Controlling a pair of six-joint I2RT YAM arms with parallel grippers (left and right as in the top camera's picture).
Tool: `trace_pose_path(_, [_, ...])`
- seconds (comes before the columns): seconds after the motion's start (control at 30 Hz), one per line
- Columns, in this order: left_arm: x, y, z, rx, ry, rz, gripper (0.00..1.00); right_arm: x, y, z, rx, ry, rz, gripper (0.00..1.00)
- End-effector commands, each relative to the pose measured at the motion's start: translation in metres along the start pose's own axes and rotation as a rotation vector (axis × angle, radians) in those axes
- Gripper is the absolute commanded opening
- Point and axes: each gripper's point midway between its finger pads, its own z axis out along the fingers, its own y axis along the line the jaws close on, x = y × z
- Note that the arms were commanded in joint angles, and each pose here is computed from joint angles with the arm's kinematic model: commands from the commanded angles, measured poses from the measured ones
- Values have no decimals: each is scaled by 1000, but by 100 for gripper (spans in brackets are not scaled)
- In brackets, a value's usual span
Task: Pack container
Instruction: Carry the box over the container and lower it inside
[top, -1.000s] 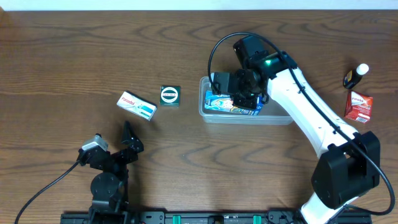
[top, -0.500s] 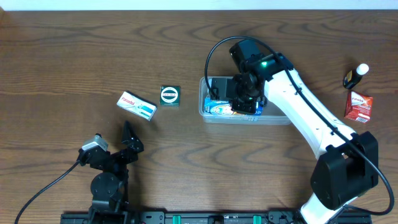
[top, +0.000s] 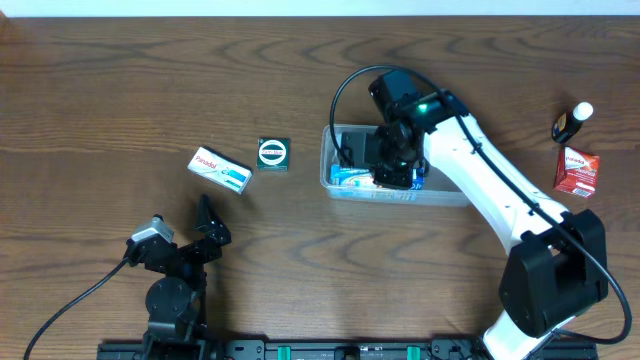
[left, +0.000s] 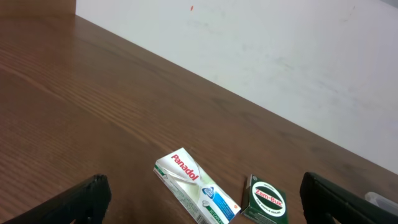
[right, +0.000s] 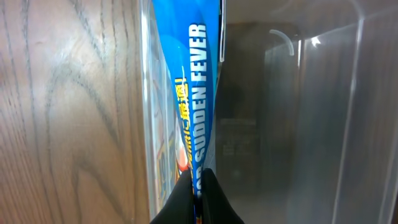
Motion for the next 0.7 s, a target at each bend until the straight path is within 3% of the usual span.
trace_pose_path(0.0, [12,9,2,-31,20,23,98,-6,3,-1,-4,-23,-28,3])
trace_pose_path(0.67, [12,9,2,-31,20,23,98,-3,2,12,-26,-8,-18,3])
